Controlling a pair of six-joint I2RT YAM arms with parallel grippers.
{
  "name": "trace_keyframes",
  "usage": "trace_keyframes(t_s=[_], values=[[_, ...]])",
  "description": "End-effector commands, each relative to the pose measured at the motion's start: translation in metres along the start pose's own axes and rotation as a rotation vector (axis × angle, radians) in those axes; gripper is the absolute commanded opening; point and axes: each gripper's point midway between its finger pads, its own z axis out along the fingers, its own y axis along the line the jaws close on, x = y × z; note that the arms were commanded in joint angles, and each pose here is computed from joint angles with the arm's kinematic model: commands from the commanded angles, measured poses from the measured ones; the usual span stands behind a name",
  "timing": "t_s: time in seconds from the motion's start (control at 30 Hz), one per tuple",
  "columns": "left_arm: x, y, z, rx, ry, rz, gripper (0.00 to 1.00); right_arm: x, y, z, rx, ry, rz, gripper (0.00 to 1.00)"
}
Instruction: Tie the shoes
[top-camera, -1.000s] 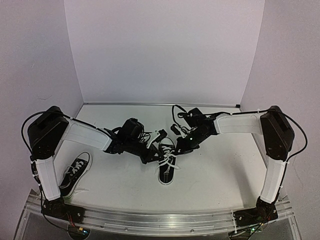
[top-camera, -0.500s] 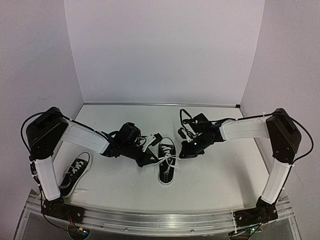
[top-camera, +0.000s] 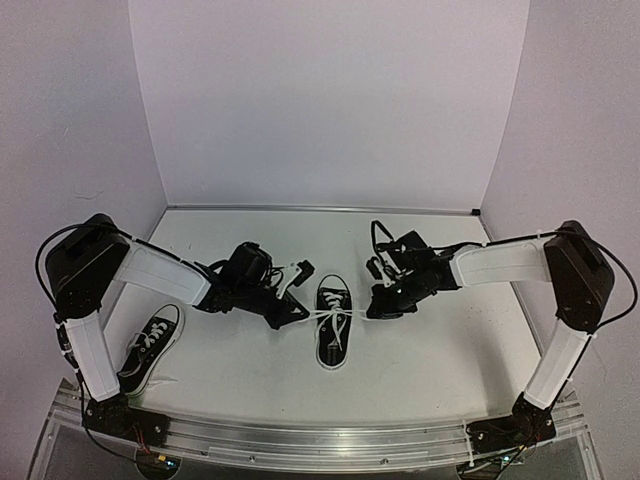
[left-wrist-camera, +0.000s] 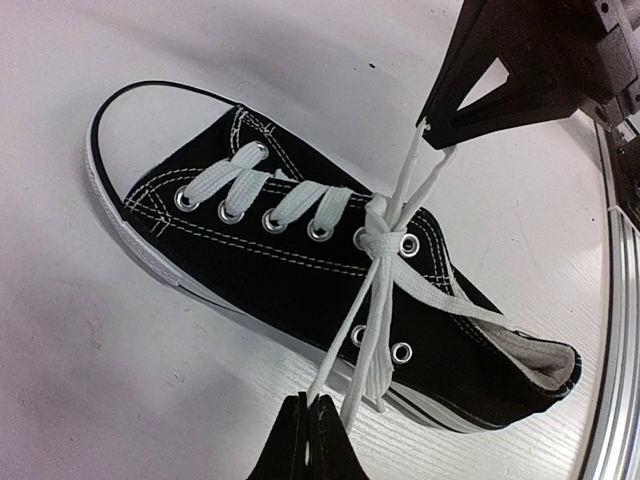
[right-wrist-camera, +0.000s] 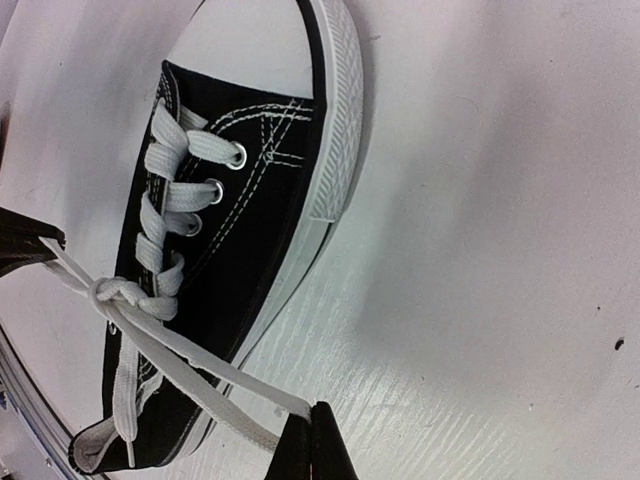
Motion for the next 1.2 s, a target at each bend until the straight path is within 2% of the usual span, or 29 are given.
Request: trace_keyframes(t_s=[0.0,1.17], values=[[-0.014,0.008,-0.011,-0.034,-0.058,-0.010,0.00,-0.008,-0.013,-0.014,0.044,-0.052,0.022,0.00],[0.009,0.043,-0.018,-0.103,-0.036,-0.089,0.00,0.013,-0.051,-0.011,0.107,-0.028,0.085,0.00]])
